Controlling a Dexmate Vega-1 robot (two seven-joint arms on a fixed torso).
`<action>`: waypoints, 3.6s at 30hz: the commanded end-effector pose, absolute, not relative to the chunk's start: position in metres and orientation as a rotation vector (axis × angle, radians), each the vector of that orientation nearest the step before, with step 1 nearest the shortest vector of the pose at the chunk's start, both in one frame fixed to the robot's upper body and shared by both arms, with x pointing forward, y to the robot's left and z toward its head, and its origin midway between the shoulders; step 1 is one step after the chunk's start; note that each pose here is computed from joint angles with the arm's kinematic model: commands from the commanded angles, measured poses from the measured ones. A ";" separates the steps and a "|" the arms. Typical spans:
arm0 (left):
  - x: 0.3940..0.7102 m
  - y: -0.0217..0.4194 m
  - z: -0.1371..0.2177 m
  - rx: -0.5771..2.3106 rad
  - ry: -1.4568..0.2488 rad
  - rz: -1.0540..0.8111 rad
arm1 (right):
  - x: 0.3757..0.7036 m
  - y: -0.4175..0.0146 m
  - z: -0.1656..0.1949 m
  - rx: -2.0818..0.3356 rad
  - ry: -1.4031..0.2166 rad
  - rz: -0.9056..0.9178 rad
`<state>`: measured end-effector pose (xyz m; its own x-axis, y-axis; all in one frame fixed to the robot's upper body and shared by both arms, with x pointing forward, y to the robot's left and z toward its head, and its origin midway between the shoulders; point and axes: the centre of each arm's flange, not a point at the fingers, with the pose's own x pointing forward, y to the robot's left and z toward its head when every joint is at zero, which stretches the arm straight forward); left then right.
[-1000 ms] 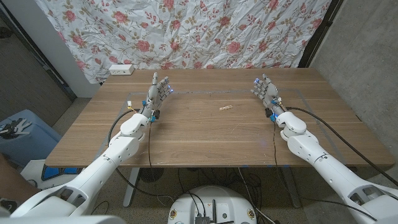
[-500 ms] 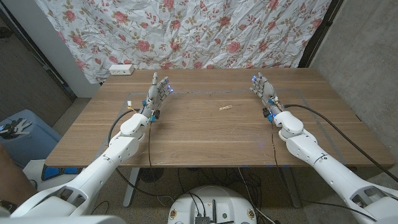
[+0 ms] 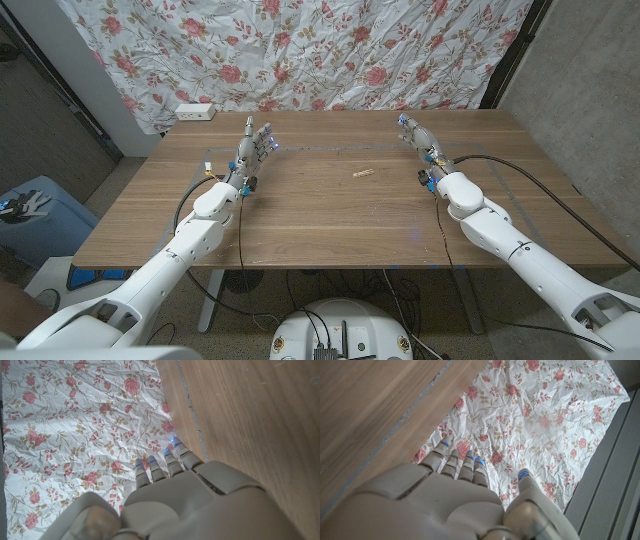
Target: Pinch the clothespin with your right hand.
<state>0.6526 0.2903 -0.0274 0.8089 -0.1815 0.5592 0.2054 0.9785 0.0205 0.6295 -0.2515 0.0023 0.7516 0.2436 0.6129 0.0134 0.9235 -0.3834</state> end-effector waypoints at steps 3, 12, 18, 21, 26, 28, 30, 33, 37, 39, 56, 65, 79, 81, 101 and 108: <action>0.653 0.290 -0.027 -0.042 -0.593 -0.207 | 0.626 -0.249 0.019 -0.615 -0.724 0.105; 0.653 0.290 -0.027 -0.042 -0.593 -0.207 | 0.623 -0.244 0.025 -0.817 -0.708 0.111; 0.653 0.290 -0.027 -0.042 -0.593 -0.207 | 0.621 -0.235 0.032 -1.046 -0.693 0.086; 0.653 0.290 -0.027 -0.042 -0.593 -0.207 | 0.620 -0.232 0.034 -1.070 -0.690 0.097; 0.653 0.290 -0.027 -0.042 -0.593 -0.207 | 0.619 -0.226 0.038 -1.149 -0.676 0.105; 0.653 0.290 -0.027 -0.042 -0.593 -0.207 | 0.619 -0.223 0.041 -1.170 -0.652 0.127; 0.653 0.290 -0.027 -0.042 -0.593 -0.206 | 0.619 -0.220 0.042 -1.187 -0.642 0.142; 0.653 0.290 -0.027 -0.042 -0.593 -0.206 | 0.617 -0.215 0.045 -1.241 -0.649 0.118; 0.653 0.290 -0.027 -0.042 -0.593 -0.207 | 0.615 -0.208 0.050 -1.301 -0.653 0.103; 0.653 0.290 -0.027 -0.042 -0.593 -0.207 | 0.614 -0.204 0.052 -1.340 -0.648 0.100; 0.653 0.290 -0.027 -0.042 -0.593 -0.207 | 0.610 -0.183 0.065 -1.537 -0.595 0.109; 0.653 0.290 -0.027 -0.041 -0.593 -0.206 | 0.611 -0.176 0.067 -1.620 -0.536 0.144; 0.653 0.290 -0.028 -0.042 -0.593 -0.207 | 0.617 -0.166 0.066 -1.773 -0.446 0.169; 0.653 0.290 -0.028 -0.042 -0.593 -0.207 | 0.617 -0.165 0.064 -1.800 -0.441 0.164; 0.653 0.290 -0.028 -0.042 -0.593 -0.207 | 0.619 -0.157 0.041 -1.924 -0.408 0.130; 0.653 0.291 -0.028 -0.042 -0.593 -0.207 | 0.623 -0.157 0.036 -1.951 -0.404 0.134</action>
